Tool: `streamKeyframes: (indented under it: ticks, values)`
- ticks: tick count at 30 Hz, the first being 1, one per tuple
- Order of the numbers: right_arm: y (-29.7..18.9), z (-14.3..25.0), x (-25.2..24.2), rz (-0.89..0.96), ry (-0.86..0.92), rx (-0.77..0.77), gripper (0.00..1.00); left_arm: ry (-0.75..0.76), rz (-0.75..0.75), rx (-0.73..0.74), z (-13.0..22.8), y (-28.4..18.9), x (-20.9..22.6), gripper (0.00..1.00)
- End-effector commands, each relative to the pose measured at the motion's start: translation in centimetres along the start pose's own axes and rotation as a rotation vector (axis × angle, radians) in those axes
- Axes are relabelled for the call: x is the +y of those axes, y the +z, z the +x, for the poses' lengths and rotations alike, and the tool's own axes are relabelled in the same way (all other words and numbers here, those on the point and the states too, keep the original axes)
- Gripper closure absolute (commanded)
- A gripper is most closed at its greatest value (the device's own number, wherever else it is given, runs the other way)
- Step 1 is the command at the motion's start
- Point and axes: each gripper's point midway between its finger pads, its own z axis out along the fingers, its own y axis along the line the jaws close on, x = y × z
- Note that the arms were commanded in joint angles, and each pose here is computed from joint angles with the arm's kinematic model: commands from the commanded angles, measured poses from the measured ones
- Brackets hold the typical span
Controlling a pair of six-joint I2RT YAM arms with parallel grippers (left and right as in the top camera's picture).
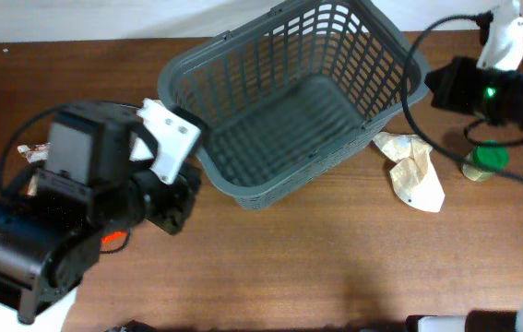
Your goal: Pack container
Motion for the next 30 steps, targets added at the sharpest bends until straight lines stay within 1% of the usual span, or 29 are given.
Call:
streamKeyframes:
  ticks: [1,7,11,13,18,22,26,30]
  values:
    - [1.7,-1.4,0.7,-0.015,0.0,0.006,0.96,0.105,-0.026,0.038,-0.1,0.9,-0.9,0.98]
    - [7.2,-1.0,0.2,-0.008,-0.006,0.104,0.96,0.246,0.103,0.194,0.9,5.3,-6.1,0.98]
    - [8.5,-1.3,0.0,-0.01,-0.009,0.106,0.96,0.321,0.155,0.296,2.0,7.9,-8.9,0.98]
    - [9.0,-1.1,0.3,-0.015,-0.041,0.115,0.96,0.34,0.166,0.344,2.6,9.1,-9.6,0.98]
    - [10.5,-0.4,0.9,-0.027,-0.098,0.151,0.96,0.355,0.112,0.431,3.3,12.4,-9.0,0.98]
    - [10.8,-0.3,0.8,-0.024,-0.095,0.161,0.96,0.359,0.097,0.476,3.7,14.2,-8.9,0.98]
    - [11.3,0.7,0.3,-0.011,-0.085,0.198,0.96,0.372,0.039,0.486,3.5,15.4,-8.0,0.98]
    - [11.9,2.1,-1.5,0.074,-0.075,0.251,0.96,0.386,-0.031,0.461,2.8,15.7,-6.9,0.98]
